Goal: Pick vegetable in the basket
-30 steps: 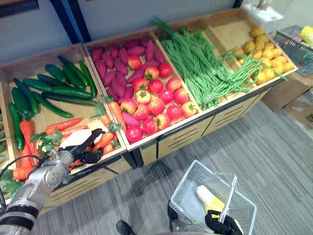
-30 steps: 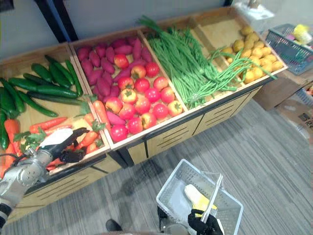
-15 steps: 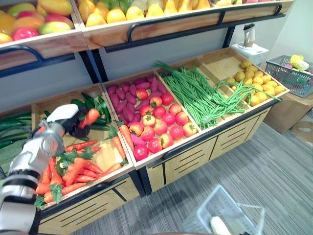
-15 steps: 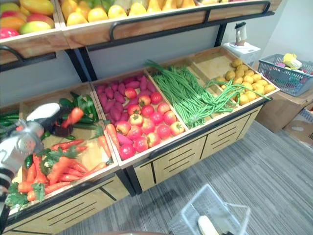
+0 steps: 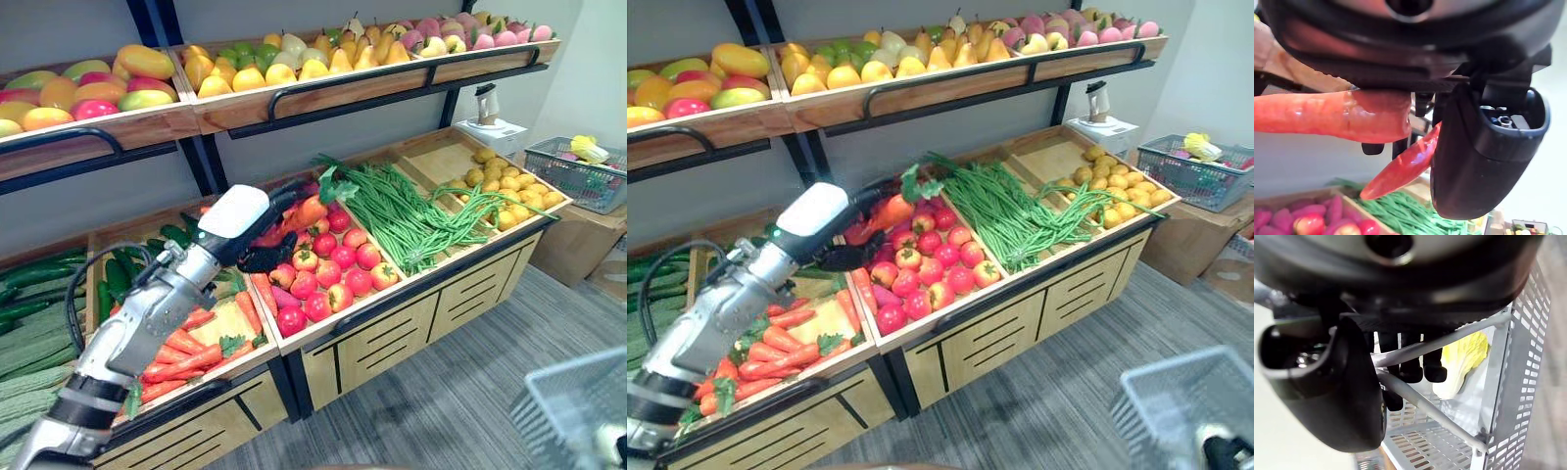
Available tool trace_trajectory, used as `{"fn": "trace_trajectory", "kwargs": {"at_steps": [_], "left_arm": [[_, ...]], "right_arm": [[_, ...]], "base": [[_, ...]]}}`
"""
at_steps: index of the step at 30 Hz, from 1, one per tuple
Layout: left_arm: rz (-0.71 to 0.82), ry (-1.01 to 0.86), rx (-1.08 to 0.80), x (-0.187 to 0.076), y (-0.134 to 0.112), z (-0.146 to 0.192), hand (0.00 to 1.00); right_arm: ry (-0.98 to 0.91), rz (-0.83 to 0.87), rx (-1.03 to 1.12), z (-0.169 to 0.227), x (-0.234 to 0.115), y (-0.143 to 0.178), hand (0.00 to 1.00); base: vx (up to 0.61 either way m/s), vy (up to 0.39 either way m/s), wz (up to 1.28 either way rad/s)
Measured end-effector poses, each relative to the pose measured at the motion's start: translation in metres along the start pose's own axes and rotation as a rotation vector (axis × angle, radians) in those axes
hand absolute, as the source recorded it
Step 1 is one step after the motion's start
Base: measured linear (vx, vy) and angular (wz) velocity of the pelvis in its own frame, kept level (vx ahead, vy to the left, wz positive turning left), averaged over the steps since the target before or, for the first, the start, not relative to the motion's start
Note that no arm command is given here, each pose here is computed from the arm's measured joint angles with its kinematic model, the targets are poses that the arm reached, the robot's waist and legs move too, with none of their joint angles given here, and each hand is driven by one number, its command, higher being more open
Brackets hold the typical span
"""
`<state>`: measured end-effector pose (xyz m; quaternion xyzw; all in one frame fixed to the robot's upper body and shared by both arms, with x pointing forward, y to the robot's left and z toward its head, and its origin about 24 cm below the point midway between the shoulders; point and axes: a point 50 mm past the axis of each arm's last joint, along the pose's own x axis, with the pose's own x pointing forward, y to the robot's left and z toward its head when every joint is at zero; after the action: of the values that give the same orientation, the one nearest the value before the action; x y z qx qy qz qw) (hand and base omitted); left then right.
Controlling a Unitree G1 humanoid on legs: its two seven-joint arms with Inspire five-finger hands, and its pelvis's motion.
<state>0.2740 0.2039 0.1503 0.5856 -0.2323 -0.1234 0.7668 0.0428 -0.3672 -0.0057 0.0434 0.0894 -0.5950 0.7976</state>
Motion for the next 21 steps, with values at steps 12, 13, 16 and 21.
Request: {"fn": "trace_trajectory", "kwargs": {"at_steps": [12, 13, 16, 21], "left_arm": [[0.158, -0.077, -0.151, 0.008, 0.019, 0.018, 0.00], [0.156, -0.115, -0.151, 0.013, 0.020, 0.025, 0.00], [0.167, -0.157, -0.158, 0.018, 0.023, 0.031, 0.00], [0.278, -0.207, -0.173, 0.026, 0.042, 0.037, 0.00]], "right_arm": [[-0.652, 0.315, 0.044, 0.161, 0.008, 0.065, 0.00], [-0.702, 0.377, 0.049, 0.173, 0.005, 0.071, 0.00], [-0.765, 0.498, 0.042, 0.189, 0.001, 0.091, 0.00], [-0.823, 0.716, -0.030, 0.200, -0.012, 0.119, 0.00]], "base": [[-0.01, 0.002, -0.20], [-0.02, 0.008, -0.31], [-0.02, 0.001, -0.32], [-0.04, -0.028, -0.17]]}}
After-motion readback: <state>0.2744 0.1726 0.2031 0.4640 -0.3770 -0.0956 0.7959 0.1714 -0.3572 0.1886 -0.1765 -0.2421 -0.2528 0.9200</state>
